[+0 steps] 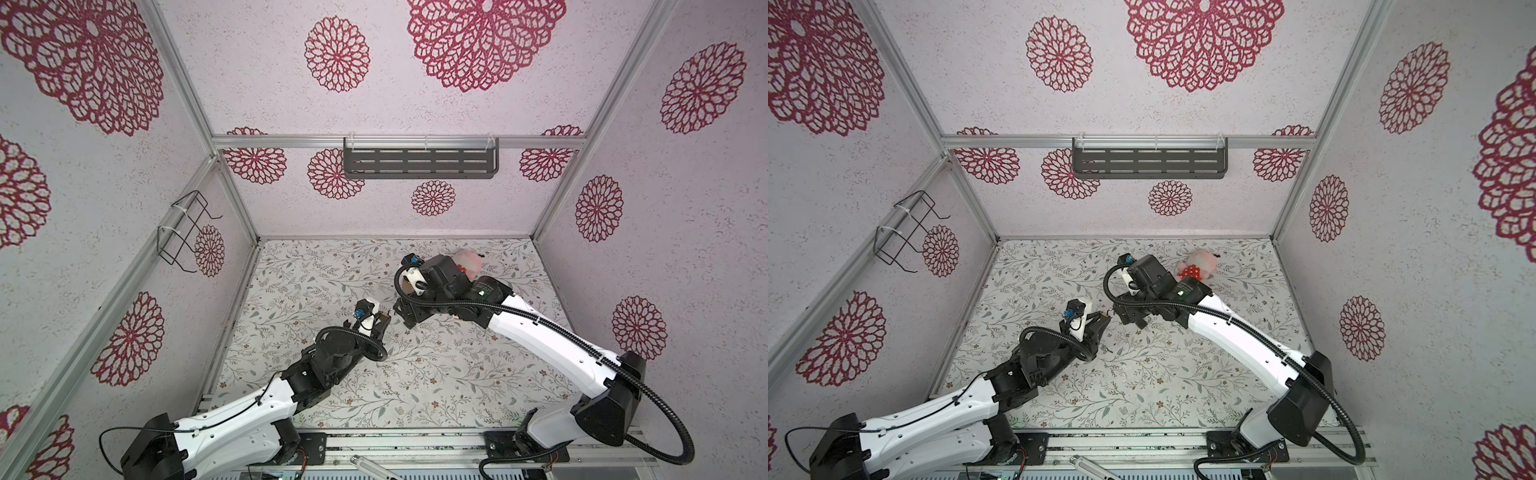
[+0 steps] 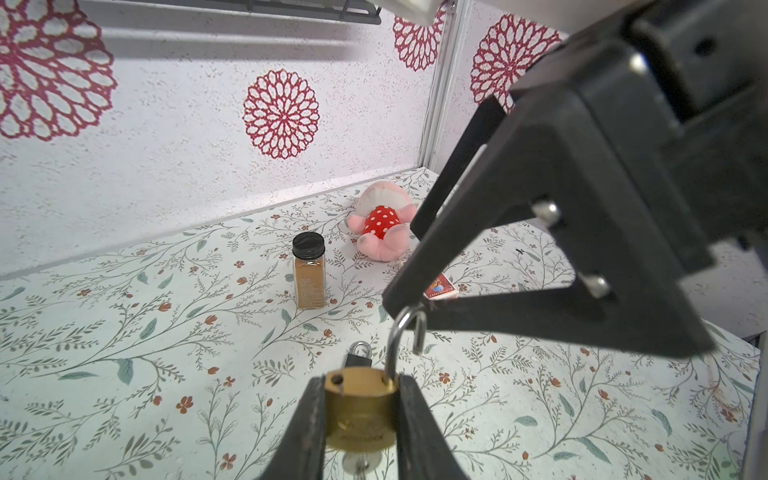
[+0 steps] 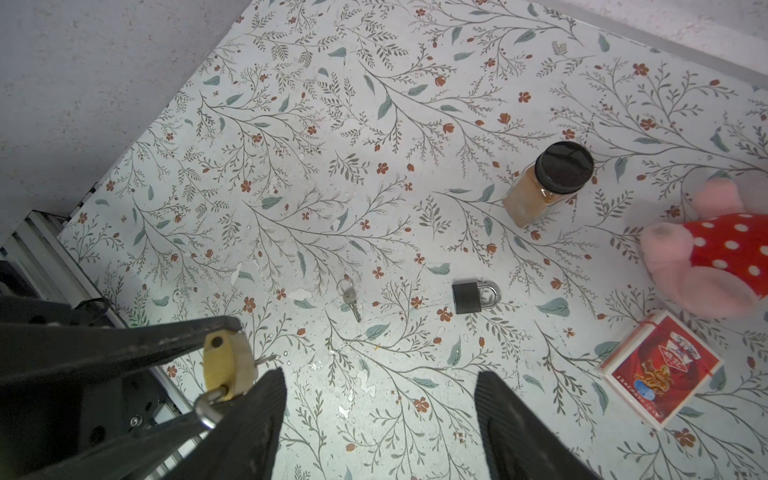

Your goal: Unlock with the key

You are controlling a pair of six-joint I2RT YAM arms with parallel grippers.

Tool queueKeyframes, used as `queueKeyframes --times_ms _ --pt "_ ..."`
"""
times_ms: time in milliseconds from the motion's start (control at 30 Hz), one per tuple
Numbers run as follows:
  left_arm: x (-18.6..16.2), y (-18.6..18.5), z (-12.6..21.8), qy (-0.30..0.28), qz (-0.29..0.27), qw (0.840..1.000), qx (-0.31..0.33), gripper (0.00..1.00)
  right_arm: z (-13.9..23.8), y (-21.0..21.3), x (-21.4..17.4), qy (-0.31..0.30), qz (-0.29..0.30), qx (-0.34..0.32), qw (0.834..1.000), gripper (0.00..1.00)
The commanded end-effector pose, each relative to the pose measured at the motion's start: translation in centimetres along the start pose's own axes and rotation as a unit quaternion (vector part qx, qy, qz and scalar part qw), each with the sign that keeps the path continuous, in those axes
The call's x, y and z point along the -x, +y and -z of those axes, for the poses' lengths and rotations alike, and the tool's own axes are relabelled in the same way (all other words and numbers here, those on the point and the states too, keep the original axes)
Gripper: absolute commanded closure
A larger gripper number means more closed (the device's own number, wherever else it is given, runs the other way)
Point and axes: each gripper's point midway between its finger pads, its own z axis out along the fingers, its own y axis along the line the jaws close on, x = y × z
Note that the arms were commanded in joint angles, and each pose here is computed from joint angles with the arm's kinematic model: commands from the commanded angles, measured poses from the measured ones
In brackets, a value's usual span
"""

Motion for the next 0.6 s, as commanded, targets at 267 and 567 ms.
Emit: queueKeyframes --times_ms 267,567 --pt "1.0 1.5 0.5 -0.022 0.026 0.999 0.036 1.00 3.0 -1.0 1.3 -0.060 -0.021 0.012 0.998 0.25" --pt "-0.4 5.4 2.6 0.029 0.124 0.986 0.111 1.00 2.7 -2.7 -1.6 -0.041 -0.043 -0.001 0.998 0.22"
